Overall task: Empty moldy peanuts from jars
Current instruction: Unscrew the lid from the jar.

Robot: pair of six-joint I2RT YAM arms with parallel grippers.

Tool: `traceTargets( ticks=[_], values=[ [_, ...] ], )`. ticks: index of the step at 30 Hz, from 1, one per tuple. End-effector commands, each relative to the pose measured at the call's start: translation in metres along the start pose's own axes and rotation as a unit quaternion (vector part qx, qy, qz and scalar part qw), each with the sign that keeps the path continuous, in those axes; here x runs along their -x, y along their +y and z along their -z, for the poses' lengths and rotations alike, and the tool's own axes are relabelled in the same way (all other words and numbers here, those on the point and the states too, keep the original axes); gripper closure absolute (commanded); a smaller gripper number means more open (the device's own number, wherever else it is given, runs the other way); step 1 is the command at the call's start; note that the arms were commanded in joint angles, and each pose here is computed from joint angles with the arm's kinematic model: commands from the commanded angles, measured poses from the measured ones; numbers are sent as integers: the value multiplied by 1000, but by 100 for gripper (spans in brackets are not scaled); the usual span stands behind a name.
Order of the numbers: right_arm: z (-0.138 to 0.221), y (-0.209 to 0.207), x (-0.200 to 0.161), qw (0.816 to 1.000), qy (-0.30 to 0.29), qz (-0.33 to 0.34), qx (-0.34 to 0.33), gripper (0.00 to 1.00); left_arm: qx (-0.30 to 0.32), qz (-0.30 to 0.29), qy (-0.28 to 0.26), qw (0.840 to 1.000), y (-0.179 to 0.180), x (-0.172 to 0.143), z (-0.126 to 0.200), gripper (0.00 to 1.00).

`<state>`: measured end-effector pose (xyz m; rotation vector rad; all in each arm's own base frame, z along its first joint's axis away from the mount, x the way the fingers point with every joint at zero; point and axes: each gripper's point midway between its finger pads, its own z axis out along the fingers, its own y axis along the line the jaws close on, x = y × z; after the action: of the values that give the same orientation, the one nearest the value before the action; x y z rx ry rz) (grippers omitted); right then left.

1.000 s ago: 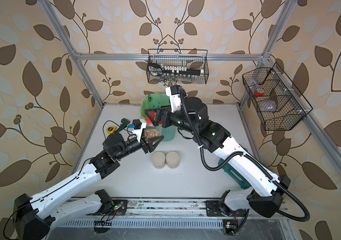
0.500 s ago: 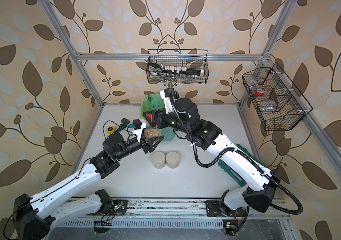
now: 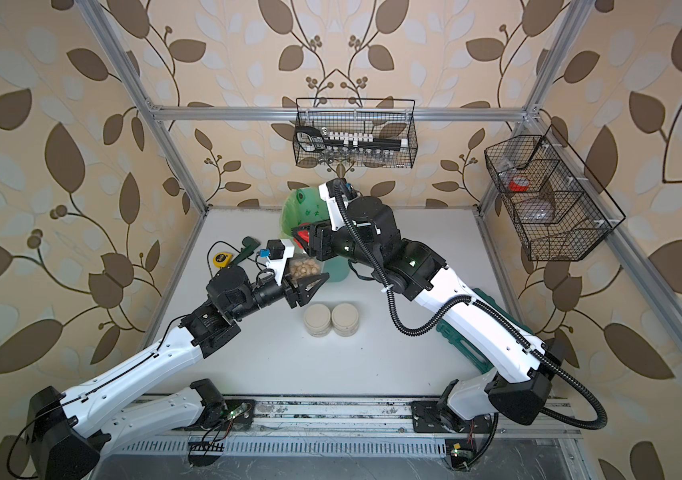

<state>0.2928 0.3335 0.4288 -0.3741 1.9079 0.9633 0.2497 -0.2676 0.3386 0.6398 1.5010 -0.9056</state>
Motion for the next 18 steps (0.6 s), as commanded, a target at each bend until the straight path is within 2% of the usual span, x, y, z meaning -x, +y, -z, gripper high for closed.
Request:
traceTargets(
  ticks=[1, 6, 9, 12, 18],
  values=[
    [28, 26, 20, 998, -15, 16, 51, 62, -23, 11, -29, 999, -9, 23, 1, 60],
    [49, 36, 28, 993, -9, 11, 117, 73, -66, 25, -27, 997, -23, 28, 1, 60],
    [65, 52, 31, 981, 5, 5, 193, 78, -91, 32, -22, 995, -31, 29, -1, 60],
    [79, 51, 37, 973, 13, 7, 232, 82, -119, 43, -19, 992, -38, 31, -1, 61],
    [105, 70, 28, 933, 61, 39, 353, 84, -195, 64, -9, 979, -57, 41, -2, 61]
  ],
)
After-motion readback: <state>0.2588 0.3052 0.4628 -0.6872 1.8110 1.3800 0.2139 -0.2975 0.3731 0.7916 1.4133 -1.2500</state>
